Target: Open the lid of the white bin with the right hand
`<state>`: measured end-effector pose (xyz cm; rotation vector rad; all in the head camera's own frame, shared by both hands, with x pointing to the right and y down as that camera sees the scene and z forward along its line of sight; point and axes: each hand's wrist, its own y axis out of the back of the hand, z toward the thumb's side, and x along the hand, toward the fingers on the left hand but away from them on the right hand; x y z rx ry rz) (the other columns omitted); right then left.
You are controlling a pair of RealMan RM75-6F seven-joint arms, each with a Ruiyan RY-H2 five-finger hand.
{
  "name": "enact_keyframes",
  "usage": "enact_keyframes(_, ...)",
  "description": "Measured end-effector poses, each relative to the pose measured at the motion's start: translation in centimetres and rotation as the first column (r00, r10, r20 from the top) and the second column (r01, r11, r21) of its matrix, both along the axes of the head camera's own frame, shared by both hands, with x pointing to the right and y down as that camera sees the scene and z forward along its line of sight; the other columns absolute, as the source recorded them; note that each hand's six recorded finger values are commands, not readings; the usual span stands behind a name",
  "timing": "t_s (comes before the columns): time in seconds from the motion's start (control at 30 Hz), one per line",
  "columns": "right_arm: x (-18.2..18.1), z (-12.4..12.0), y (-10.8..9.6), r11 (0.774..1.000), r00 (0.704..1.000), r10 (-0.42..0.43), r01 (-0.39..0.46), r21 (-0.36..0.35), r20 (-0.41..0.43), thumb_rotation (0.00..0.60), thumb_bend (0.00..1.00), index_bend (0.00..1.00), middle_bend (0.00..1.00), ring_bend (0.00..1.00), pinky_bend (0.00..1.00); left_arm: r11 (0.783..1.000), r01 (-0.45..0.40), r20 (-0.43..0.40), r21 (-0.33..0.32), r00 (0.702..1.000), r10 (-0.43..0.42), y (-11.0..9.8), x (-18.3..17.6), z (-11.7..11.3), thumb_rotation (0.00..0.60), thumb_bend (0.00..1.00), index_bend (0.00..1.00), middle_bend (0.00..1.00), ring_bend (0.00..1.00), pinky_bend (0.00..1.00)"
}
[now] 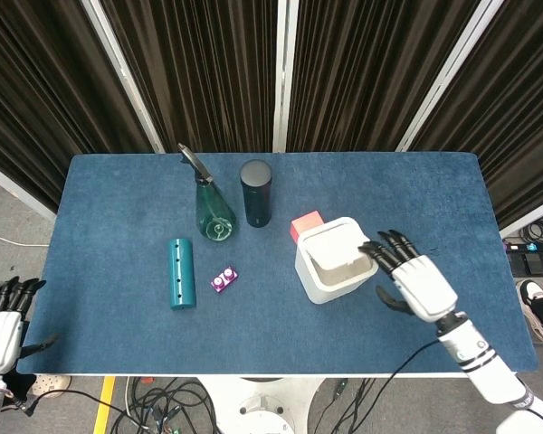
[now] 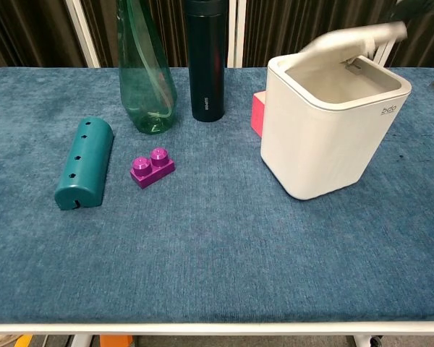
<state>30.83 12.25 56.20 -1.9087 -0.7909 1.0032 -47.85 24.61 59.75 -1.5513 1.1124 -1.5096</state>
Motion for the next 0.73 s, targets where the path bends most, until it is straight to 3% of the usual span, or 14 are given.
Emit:
enact_keyframes(0.2,3.4,-0.9,0.7,0.994,0.995,0.101,-0.101,0.035,-0.009,0.6,0.33,0.0,0.01,0.0,0.0,1.0,-0.002,0.0,-0.002,1.0,0.002,-0.1,0.0,0.0,0.6,0.09,0.16,0.13,0.04,0.11)
enact_keyframes(0.43,6.6,-0.9,3.7,0.982,0.981,0.187,-0.185,0.049,-0.045,0.6,0.34,0.0,0.01,0.0,0.0,1.0,-0.004,-0.001,-0.002,1.0,0.004,-0.1,0.2,0.0,0.6,0.09,0.16,0.13,0.04,0.11)
enact_keyframes(0.73,9.5,-0.8,8.7,0.964,0.962,0.263,-0.266,-0.027,-0.065,0.6,0.34,0.0,0.01,0.0,0.0,1.0,-0.007,-0.005,0.009,1.0,0.007,0.0,0.5,-0.3,0.6,0.09,0.16,0.13,0.04,0.11)
